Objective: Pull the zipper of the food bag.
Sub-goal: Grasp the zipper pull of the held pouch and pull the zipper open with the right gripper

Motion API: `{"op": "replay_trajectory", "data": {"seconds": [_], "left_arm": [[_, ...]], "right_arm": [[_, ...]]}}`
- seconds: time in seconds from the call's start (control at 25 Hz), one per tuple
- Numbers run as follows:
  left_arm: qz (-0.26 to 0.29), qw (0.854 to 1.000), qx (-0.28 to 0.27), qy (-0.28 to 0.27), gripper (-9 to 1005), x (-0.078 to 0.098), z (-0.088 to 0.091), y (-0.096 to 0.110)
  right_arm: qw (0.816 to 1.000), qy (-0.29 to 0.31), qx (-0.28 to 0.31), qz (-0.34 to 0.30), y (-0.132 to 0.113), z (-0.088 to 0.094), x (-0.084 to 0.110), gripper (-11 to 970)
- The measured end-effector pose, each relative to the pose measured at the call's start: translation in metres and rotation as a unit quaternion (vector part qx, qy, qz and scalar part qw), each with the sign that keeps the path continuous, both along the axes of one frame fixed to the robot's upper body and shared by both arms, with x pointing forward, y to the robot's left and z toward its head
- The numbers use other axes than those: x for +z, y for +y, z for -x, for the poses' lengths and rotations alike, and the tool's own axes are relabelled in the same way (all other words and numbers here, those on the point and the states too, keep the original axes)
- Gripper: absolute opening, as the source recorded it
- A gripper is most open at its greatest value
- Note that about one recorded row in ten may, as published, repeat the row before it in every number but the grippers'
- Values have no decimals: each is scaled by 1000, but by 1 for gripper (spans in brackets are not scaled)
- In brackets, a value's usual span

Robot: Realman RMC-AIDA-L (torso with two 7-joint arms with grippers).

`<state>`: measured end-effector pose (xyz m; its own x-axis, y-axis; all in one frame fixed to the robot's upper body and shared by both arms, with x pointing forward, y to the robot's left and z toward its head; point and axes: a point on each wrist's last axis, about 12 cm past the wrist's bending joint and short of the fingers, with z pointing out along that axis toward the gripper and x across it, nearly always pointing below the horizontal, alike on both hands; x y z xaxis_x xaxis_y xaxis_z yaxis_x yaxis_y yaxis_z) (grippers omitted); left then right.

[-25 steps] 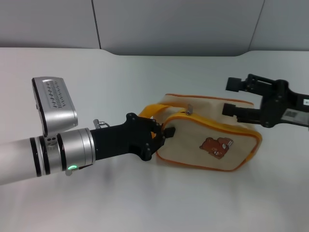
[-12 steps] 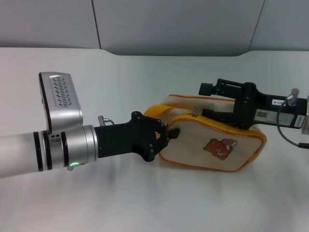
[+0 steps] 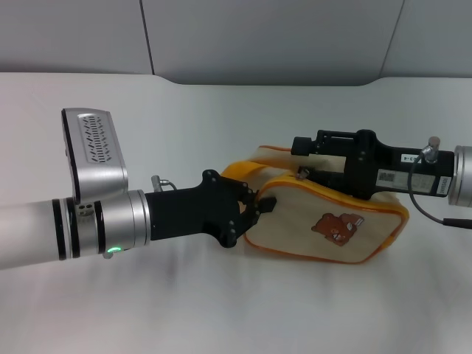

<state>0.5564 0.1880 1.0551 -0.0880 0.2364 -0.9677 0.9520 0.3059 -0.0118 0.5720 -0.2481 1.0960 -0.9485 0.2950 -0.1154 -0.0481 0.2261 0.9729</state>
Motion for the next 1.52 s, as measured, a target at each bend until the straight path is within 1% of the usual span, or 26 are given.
{"op": "replay_trajectory", "data": {"seconds": [0.24, 0.32, 0.52, 0.8, 1.2, 1.44, 1.52], "left_arm": [[0, 1000, 1, 0, 62, 0, 0, 0], [-1, 1000, 2, 0, 63, -1, 0, 1], [-2, 1000, 4, 2, 63, -1, 0, 1], [1, 1000, 3, 2, 63, 0, 0, 1], [0, 1000, 0, 3, 63, -2, 2, 1], [-1, 1000, -1, 0, 63, -2, 2, 1], [0, 1000, -1, 0, 63, -2, 2, 1]], "right_arm": [[1000, 2, -4, -1, 0, 0, -1, 700], [1000, 2, -4, -1, 0, 0, -1, 468], [1000, 1, -2, -1, 1, 1, -1, 231], [1000, -7, -3, 4, 0, 1, -2, 174], [1000, -7, -9, 17, 2, 0, -7, 45], [1000, -8, -4, 21, 4, -1, -7, -2], [1000, -11, -2, 25, 5, -1, -6, -1]]}}
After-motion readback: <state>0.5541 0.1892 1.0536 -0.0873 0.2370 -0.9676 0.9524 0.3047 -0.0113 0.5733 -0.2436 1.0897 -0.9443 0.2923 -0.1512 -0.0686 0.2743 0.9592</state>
